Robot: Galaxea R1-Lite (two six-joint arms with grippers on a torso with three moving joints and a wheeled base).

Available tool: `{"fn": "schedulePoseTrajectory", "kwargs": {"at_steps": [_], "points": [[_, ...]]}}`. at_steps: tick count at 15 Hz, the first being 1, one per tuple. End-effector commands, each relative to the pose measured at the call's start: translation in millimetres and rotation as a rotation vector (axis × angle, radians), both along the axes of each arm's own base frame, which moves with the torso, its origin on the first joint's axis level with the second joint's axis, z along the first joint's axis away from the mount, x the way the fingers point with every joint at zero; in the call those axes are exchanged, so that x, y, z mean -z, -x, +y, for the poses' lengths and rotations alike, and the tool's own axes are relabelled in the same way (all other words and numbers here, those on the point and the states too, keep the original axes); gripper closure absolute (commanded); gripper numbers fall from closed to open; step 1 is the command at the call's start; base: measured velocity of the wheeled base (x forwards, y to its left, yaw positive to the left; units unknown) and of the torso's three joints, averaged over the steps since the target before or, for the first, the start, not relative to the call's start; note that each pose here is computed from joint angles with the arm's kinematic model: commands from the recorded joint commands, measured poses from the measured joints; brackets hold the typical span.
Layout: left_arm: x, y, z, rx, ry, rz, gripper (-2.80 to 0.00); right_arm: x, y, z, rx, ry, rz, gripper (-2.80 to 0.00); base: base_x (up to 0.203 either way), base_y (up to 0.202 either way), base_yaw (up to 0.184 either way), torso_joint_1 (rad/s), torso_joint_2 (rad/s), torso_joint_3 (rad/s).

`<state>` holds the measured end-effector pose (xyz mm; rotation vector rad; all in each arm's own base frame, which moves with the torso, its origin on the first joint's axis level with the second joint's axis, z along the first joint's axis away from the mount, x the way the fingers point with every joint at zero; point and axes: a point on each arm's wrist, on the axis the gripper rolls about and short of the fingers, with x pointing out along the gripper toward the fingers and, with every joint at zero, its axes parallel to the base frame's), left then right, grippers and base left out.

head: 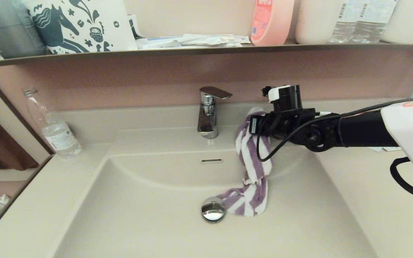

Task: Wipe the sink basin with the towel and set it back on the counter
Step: Wipe the sink

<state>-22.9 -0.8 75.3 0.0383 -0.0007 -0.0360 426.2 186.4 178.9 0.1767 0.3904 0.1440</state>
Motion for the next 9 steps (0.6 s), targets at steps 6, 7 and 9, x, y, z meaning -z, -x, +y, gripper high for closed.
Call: {"fn": "schedulePoseTrajectory", "kwargs": {"at_steps": [6, 7, 9], "points": [[0, 0, 0, -0.001, 0.000, 0.002, 0.00, -12, 8, -66, 0.133, 0.008, 0.022, 0.00, 0.000, 0.000, 0.000, 0.000, 0.00, 0.000], [0, 0, 0, 0.000, 0.000, 0.002, 0.00, -13, 7, -75, 0.152, 0.012, 0.022, 0.00, 0.000, 0.000, 0.000, 0.000, 0.00, 0.000], [0, 0, 0, -0.001, 0.000, 0.002, 0.00, -14, 7, -90, 0.175, 0.026, 0.023, 0.00, 0.000, 0.000, 0.000, 0.000, 0.00, 0.000]]}}
